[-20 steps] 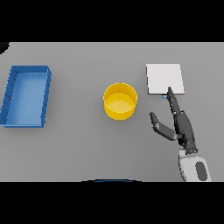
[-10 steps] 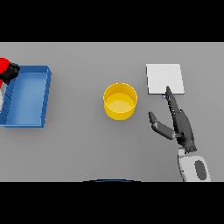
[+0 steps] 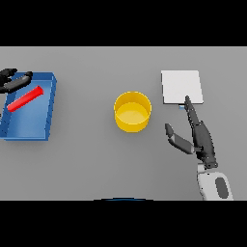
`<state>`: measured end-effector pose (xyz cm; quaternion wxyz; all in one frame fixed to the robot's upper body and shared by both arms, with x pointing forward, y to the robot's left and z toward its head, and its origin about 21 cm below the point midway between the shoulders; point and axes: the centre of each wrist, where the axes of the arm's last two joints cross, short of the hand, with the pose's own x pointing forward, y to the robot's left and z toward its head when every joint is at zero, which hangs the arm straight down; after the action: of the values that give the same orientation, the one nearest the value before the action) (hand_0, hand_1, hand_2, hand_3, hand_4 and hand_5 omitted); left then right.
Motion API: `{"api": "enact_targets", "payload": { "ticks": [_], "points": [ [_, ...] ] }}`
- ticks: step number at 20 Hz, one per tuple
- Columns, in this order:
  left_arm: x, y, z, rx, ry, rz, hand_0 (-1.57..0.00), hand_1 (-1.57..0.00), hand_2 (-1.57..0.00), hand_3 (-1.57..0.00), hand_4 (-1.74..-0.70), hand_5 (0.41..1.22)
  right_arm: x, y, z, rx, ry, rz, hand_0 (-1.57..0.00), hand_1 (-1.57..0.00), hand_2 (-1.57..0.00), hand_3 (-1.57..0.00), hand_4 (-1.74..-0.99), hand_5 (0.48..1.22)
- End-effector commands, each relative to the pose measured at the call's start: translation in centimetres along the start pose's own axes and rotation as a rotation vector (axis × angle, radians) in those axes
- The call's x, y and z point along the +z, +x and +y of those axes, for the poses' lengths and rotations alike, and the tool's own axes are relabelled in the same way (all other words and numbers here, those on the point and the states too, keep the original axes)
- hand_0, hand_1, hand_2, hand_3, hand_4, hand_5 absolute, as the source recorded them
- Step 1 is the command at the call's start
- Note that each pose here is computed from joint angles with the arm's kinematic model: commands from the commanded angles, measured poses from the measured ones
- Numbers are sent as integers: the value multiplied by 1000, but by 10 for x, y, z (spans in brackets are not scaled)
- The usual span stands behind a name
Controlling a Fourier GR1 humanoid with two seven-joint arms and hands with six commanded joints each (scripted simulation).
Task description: Pick up the red beaker and tilt it to pour out 1 green nut into yellow bowl. Pick up the yellow bowl and place it on the metallic measuring scale.
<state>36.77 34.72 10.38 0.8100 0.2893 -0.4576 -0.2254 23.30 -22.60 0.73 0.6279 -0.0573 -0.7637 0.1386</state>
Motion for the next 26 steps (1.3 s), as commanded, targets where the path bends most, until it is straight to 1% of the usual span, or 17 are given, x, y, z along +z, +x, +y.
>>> {"api": "enact_targets", "payload": {
  "ticks": [1,3,5,6,7,8,9,10,12,13,16,17,19,20,22,23,26],
  "points": [
    [-1,1,0,-21,14,2,-196,-179,-170,-176,-813,627,0,1,0,9,-1,-2,1,1,1,1,-1157,665],
    [-1,1,-2,-29,31,-11,-125,-115,-109,-112,-794,627,-1,-2,1,19,-1,7,1,1,1,1,-1157,665],
    [3,3,-2,-22,42,-58,-80,-73,-69,-72,-776,631,-1,3,4,29,-1,12,1,1,1,1,-1144,644],
    [3,4,0,-2,50,-77,-64,-58,-55,-57,-778,633,-2,7,5,81,-5,34,1,1,1,1,-1131,631],
    [2,5,0,12,56,-96,-51,-46,-44,-45,-779,635,-6,11,2,102,21,25,1,1,1,1,-1115,638],
    [1,5,-5,34,52,-117,-40,-37,-35,-36,-784,644,-10,14,0,133,68,-5,1,1,1,1,-1087,649],
    [2,4,-4,48,51,-126,-32,-29,-28,-29,-786,652,-17,16,-1,160,119,-18,1,1,1,1,-1080,662],
    [3,4,-6,63,50,-132,-25,-23,-22,-23,-793,657,-22,17,-3,216,179,-18,1,1,1,1,-1088,665],
    [4,7,-9,72,39,-151,-16,-15,-14,-14,-799,666,-36,25,-6,394,260,-28,1,1,1,1,-1122,649],
    [6,10,-8,75,39,-152,-13,-11,-11,-11,-800,673,-43,29,-6,460,303,-34,1,1,1,1,-1128,637],
    [7,9,-18,81,24,-140,-6,-5,-5,-5,-806,687,-63,41,-1,671,444,-117,1,1,1,1,-1142,627],
    [7,9,-17,88,25,-139,-5,-4,-4,-4,-809,688,-68,45,1,730,497,-141,1,1,1,1,-1150,630],
    [5,5,-17,89,13,-133,-3,-2,-2,-2,-812,688,-78,49,6,817,585,-184,1,1,1,1,-1157,635],
    [7,5,-12,84,19,-143,-2,-2,-1,-2,-811,689,-84,51,8,864,629,-204,1,1,1,1,-1162,637],
    [8,6,-11,79,22,-152,-1,-1,-1,-1,-808,689,-96,53,18,939,699,-229,1,1,1,1,-1164,641],
    [10,5,-11,75,24,-151,0,0,0,0,-805,691,-102,54,19,967,728,-240,1,1,1,1,-1161,643],
    [10,2,-11,80,18,-142,0,0,0,0,-805,695,-111,48,32,1016,827,-258,1,1,1,1,-1154,639]
  ]
}}
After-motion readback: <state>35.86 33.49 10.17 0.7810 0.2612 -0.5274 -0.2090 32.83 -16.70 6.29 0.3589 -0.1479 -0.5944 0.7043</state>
